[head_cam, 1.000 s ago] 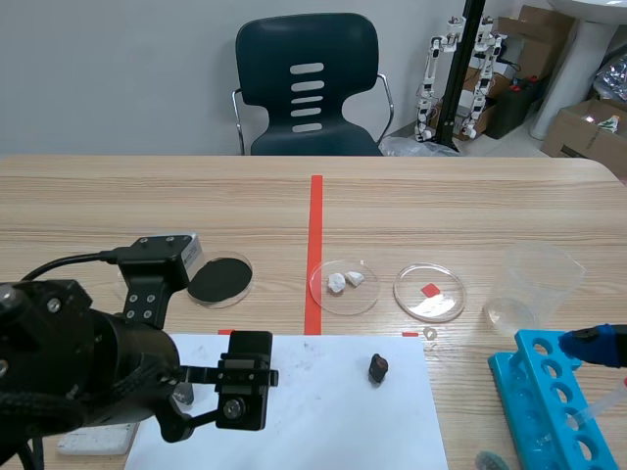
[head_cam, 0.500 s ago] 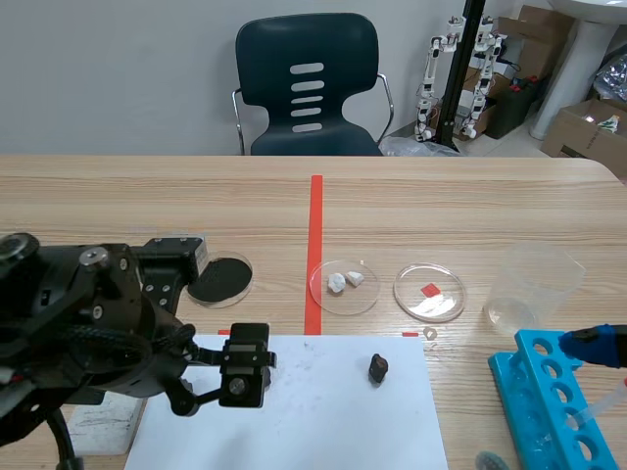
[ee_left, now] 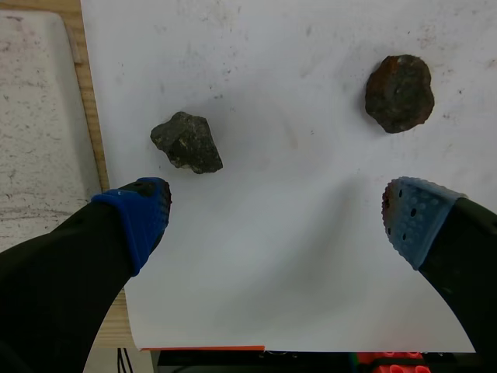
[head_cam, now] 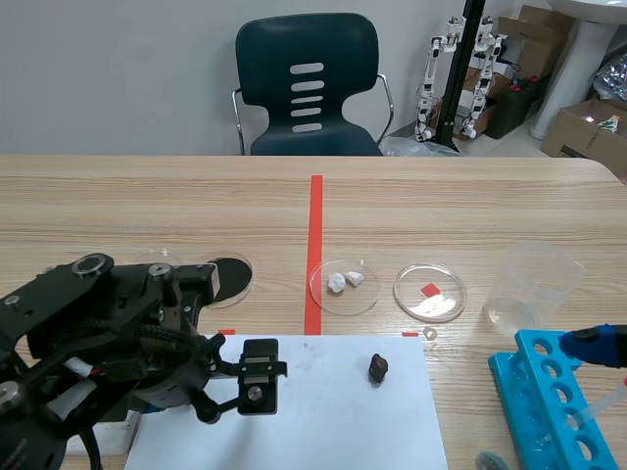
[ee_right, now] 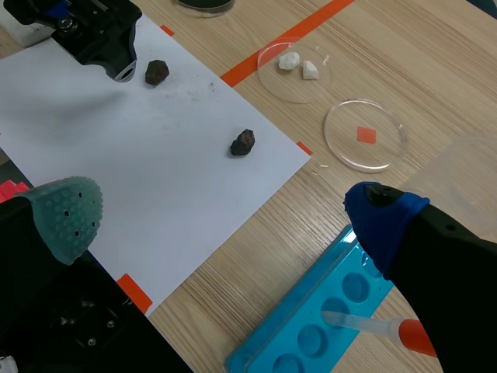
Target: Pick up the left mineral with the left hand
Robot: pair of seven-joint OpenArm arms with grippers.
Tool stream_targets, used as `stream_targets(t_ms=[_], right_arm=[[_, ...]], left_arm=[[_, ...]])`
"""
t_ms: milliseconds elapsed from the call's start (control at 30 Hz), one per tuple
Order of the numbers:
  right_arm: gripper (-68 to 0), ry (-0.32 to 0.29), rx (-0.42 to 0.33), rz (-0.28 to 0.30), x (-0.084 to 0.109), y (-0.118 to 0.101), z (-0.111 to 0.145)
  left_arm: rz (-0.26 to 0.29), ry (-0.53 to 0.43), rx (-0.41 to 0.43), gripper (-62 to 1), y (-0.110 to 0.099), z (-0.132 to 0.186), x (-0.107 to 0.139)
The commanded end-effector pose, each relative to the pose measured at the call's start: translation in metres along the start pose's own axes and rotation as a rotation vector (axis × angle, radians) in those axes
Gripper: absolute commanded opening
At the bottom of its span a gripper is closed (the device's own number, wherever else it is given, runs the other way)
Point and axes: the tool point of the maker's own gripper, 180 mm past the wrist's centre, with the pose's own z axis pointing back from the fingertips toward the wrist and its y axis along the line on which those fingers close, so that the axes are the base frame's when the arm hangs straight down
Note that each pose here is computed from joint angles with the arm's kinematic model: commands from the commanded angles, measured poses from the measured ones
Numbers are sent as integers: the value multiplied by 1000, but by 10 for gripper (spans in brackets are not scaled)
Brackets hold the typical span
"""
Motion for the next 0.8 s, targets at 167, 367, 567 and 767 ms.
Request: stream_targets(t_ms=[167,367,567,767], right_arm=[[4,-36,2,-4,9,1,-1],[4,-36,2,-4,9,1,-1],[4,-36,2,-4,9,1,-1],[4,-36,2,-4,9,1,-1]], left_arm=[[4,-44,21,-43,0,-3,17],[3,-44,41,-43,6,-8,19],[4,-52,52,-43,8,-11,23],[3,-32,74,-43,13,-17,19]])
